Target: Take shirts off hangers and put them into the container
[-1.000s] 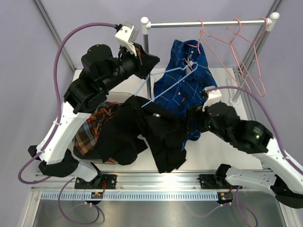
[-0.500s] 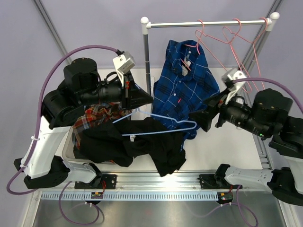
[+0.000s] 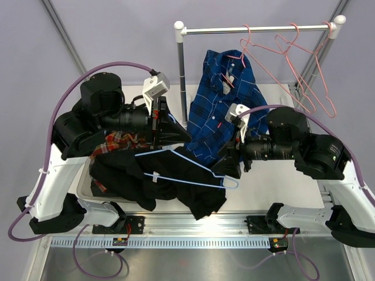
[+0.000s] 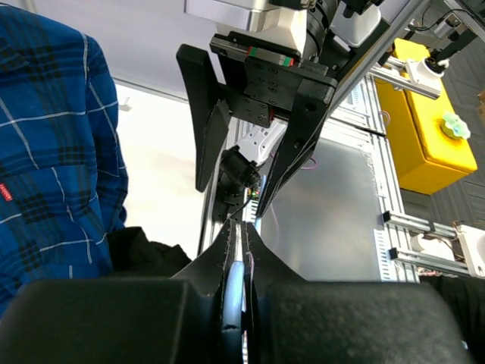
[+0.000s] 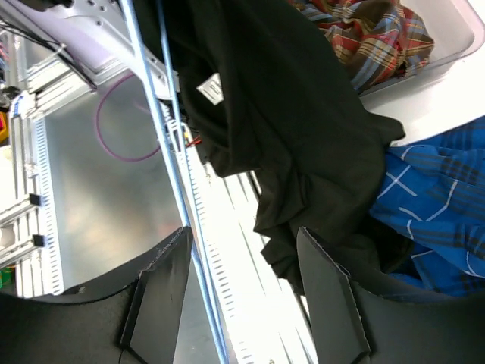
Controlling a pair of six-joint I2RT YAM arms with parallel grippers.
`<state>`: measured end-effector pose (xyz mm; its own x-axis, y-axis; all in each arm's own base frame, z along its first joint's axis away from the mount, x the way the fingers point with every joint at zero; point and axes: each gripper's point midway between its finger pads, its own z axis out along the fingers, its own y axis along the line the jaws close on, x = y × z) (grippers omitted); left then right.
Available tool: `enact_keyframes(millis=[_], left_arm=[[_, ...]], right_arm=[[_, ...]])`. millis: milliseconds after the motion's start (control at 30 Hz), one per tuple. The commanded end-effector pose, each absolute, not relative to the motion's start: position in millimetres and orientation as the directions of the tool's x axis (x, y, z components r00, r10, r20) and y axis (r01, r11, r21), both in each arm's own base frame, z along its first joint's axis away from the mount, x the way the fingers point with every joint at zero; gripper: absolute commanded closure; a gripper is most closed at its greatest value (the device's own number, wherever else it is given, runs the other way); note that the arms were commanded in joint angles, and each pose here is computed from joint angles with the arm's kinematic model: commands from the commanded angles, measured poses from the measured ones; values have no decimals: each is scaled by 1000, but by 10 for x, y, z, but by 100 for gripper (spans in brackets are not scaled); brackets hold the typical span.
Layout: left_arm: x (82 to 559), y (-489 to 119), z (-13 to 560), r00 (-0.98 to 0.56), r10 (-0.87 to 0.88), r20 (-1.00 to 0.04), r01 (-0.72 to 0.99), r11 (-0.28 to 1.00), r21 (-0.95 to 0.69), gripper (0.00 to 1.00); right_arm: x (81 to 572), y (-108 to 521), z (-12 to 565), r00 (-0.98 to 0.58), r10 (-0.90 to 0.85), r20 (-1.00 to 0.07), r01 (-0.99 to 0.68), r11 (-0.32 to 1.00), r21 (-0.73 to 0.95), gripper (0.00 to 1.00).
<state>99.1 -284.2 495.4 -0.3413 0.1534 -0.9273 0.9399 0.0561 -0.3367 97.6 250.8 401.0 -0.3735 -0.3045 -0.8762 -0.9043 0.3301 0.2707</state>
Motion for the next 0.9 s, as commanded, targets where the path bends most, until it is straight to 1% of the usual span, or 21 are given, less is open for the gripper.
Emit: enact_keyframes(millis=[0,133,267,467,733,867], left_arm=[[902,-2874,5225,-306,80,-949,951,-26,-309,100],[939,-2923,5212,-313,84,-946,948,-28,-317,100],[976,-2956,5234,-316,81,-945,947,-26,-319,100],[1004,-2992,5314,-309,67,-949,949,-33,-312,100],[1083,-3088,5246,-324,82,-942,944,-36,-328,100],[1095,-3101,5238,-323,81,-943,944,-36,-327,100]], right_arm=[[824,2532,4046,-331,-306,-893,-935,233,267,33],[798,2511,4065,-330,-297,-896,-936,228,269,32],[725,2535,4016,-341,-307,-889,-937,190,294,34],[691,2564,3954,-356,-310,-882,-933,170,316,35],[554,2536,4130,-337,-263,-904,-942,101,321,36],[558,2564,4104,-340,-266,-902,-940,94,327,36]])
